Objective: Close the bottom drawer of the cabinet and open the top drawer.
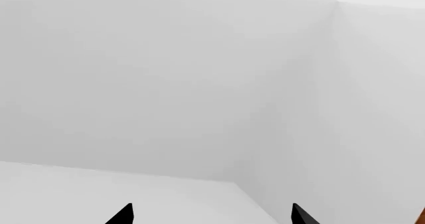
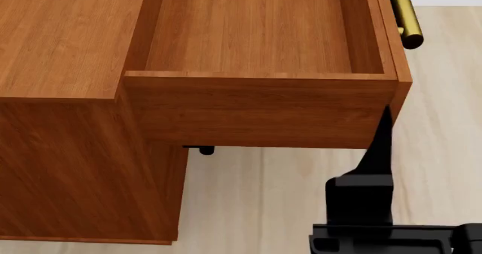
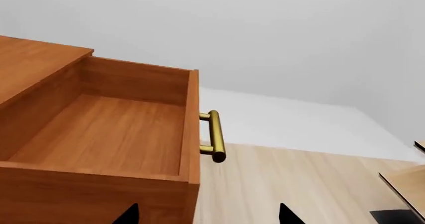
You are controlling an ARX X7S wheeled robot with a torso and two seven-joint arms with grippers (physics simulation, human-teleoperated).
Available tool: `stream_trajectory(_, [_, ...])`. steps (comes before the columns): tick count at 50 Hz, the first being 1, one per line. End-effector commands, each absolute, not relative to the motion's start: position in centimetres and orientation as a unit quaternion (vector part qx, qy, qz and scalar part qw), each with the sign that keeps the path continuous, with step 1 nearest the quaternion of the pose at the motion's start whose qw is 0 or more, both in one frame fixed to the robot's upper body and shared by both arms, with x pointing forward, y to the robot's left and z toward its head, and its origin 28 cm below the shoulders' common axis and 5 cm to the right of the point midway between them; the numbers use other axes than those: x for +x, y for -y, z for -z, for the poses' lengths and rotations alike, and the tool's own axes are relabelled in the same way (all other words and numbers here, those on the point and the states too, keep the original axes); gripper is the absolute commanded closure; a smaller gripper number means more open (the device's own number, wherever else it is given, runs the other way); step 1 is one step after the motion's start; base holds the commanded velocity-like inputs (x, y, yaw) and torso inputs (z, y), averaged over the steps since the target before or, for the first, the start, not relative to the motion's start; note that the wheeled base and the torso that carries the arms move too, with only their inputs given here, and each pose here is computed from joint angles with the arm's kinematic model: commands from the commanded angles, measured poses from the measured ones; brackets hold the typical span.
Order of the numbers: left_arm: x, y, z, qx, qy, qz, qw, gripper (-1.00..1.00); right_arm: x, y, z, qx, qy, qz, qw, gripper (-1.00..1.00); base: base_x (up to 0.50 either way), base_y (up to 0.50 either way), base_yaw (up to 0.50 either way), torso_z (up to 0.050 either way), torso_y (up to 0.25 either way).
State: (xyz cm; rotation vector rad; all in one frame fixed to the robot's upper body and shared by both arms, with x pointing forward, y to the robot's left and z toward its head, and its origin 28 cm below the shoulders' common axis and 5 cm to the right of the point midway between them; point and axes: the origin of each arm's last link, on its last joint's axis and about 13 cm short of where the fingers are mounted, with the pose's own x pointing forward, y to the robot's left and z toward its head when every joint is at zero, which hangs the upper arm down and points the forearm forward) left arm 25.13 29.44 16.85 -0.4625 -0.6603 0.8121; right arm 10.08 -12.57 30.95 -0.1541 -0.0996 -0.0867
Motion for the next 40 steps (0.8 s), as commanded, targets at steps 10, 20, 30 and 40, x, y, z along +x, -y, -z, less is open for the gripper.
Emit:
stream_trajectory(10, [20.1,-29.3,-18.9,-0.215,0.340,-0.389,0.829,-1.00,10.7,12.3,-30.0,-0.064,0.038,0.056,0.996,-1.00,0.00,0.00,0.00,0.000,0.000])
stream_trajectory(20, [12.1,-28.3,-23.3,-0.166,0.401,-0.309,0.846,-1.00,10.8,12.5,-29.3,-0.055,0.030,0.055,0.996,-1.00,0.00,0.00,0.00,0.000,0.000])
stream_trajectory(30, [10.5,-26.4,-23.4,-0.001,0.364,-0.145,0.920,-1.00,10.9,12.5,-28.6,-0.055,0.029,0.043,0.997,-1.00,0.00,0.00,0.00,0.000,0.000])
stream_trajectory(40, [10.0,-25.5,-22.1,0.059,0.342,0.010,0.938,-1.00,11.0,12.5,-27.5,-0.065,0.030,0.029,0.997,-1.00,0.00,0.00,0.00,0.000,0.000])
